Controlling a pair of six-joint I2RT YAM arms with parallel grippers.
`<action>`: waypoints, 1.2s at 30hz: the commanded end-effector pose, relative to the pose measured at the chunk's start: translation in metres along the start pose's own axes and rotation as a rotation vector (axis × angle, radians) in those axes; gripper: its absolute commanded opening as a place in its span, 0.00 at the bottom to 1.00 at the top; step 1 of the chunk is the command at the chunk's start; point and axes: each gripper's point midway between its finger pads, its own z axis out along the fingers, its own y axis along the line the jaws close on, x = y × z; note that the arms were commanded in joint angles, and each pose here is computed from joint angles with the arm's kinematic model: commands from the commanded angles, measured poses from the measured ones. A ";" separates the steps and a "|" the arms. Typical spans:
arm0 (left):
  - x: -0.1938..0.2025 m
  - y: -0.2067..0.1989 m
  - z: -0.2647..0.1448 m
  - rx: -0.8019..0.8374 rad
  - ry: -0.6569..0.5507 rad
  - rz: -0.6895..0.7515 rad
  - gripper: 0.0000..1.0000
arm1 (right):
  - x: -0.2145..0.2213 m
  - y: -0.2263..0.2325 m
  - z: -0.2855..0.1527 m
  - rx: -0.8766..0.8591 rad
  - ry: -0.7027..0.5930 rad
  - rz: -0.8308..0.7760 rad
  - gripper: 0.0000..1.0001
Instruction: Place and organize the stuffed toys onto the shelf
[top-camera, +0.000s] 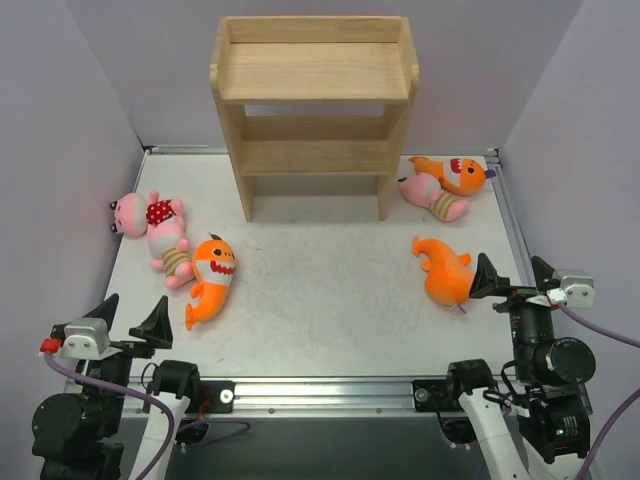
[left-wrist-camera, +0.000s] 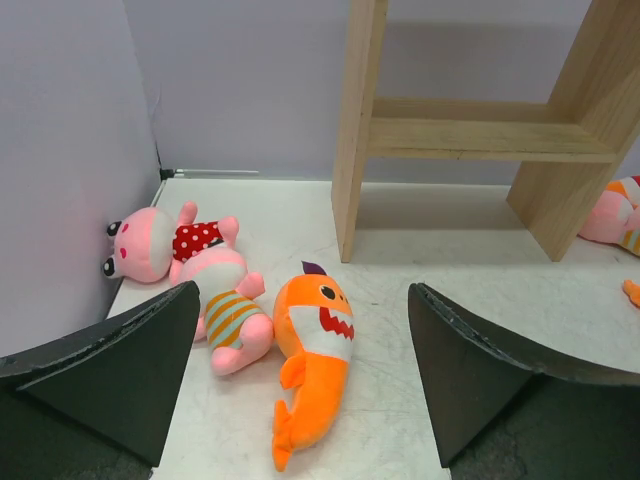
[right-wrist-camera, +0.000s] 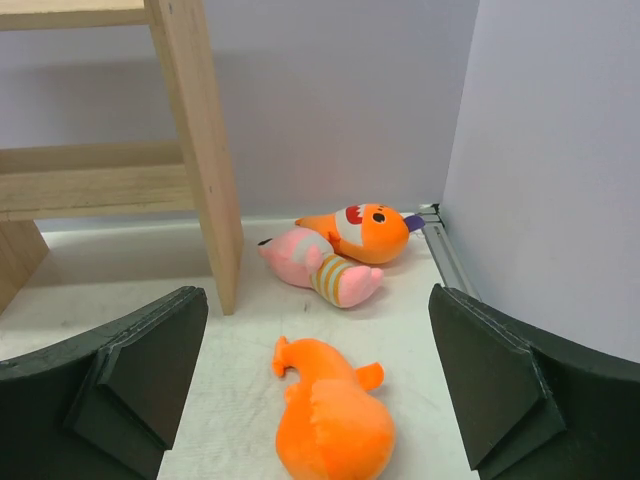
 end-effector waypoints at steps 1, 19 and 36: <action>-0.010 0.003 -0.018 -0.011 -0.089 -0.022 0.94 | -0.012 0.000 0.002 -0.002 -0.034 -0.005 1.00; -0.008 -0.004 -0.010 0.026 -0.087 -0.036 0.94 | 0.016 -0.001 0.026 0.066 0.090 0.089 1.00; 0.054 -0.029 0.069 0.041 0.222 -0.252 0.94 | 0.051 0.020 0.049 0.017 0.200 0.192 1.00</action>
